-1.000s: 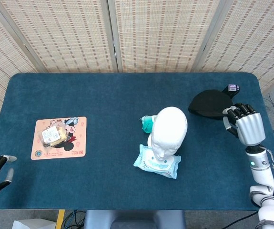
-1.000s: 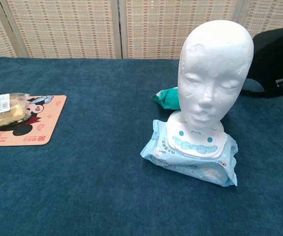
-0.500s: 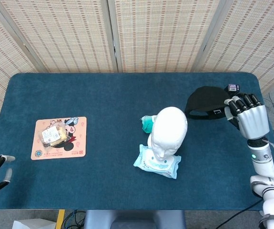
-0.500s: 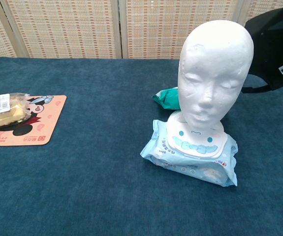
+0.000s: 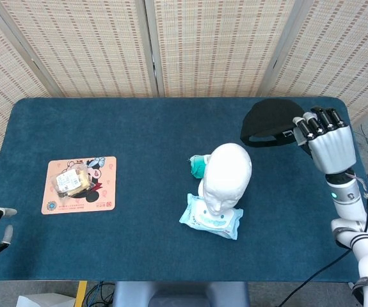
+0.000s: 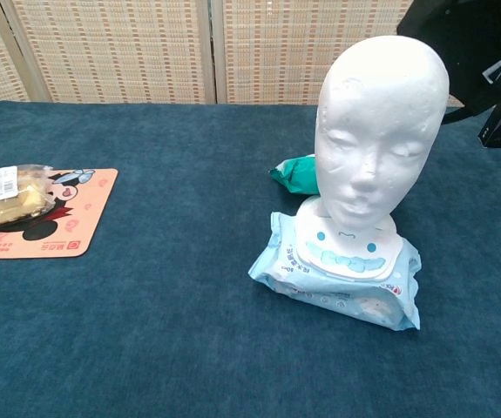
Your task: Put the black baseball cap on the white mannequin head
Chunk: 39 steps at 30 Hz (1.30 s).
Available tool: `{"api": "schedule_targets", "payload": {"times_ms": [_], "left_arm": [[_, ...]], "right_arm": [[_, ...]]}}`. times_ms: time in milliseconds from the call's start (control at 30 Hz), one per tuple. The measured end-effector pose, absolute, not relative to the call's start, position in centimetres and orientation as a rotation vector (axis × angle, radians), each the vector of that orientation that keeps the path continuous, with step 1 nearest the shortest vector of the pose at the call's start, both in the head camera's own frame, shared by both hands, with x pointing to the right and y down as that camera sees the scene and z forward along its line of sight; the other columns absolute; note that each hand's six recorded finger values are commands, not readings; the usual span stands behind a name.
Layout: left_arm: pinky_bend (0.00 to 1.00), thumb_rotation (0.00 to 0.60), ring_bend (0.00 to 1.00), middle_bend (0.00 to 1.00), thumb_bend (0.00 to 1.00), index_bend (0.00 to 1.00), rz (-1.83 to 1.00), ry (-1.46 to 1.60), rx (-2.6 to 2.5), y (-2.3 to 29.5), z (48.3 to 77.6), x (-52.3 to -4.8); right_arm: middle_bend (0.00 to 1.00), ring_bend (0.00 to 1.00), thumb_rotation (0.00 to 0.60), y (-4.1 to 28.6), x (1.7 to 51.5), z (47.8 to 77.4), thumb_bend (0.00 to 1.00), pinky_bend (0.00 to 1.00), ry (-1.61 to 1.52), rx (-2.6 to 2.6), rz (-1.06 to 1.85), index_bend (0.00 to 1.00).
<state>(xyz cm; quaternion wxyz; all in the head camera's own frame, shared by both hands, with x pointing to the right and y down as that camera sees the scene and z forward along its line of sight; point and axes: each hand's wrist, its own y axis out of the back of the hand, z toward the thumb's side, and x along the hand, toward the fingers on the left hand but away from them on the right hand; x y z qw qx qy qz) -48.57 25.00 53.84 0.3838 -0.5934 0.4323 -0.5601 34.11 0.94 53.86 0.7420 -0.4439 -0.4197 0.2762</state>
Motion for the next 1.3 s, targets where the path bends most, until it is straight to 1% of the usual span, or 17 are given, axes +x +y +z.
{"api": "schedule_targets", "payload": {"times_ms": [333,600,933,1300], "left_arm": [[0.66,0.6,0.4,0.42,0.43,0.38,-1.416,1.107,-1.518,25.0,53.5,-48.6],[0.65,0.6,0.4,0.42,0.43,0.38,-1.409,1.122,-1.512,25.1,53.0,-48.8],[0.65,0.6,0.4,0.42,0.43,0.38,-1.396,1.132,-1.514,25.2,52.5,-48.8],[0.65,0.6,0.4,0.42,0.43,0.38,-1.395,1.128,-1.518,25.2,52.5,-48.7]], "right_arm": [[0.61,0.42,0.6,-1.3,28.8,52.8,0.5,0.5,-0.882,-0.932,0.542,0.79],[0.61,0.42,0.6,-1.0,24.8,53.1,0.5,0.5,-0.814,-0.933,0.497,0.79],[0.61,0.42,0.6,1.2,22.2,53.5,0.5,0.5,-0.741,-0.95,0.438,0.79],[0.61,0.42,0.6,4.8,22.6,52.7,0.5,0.5,-0.665,-0.938,0.373,0.79]]}}
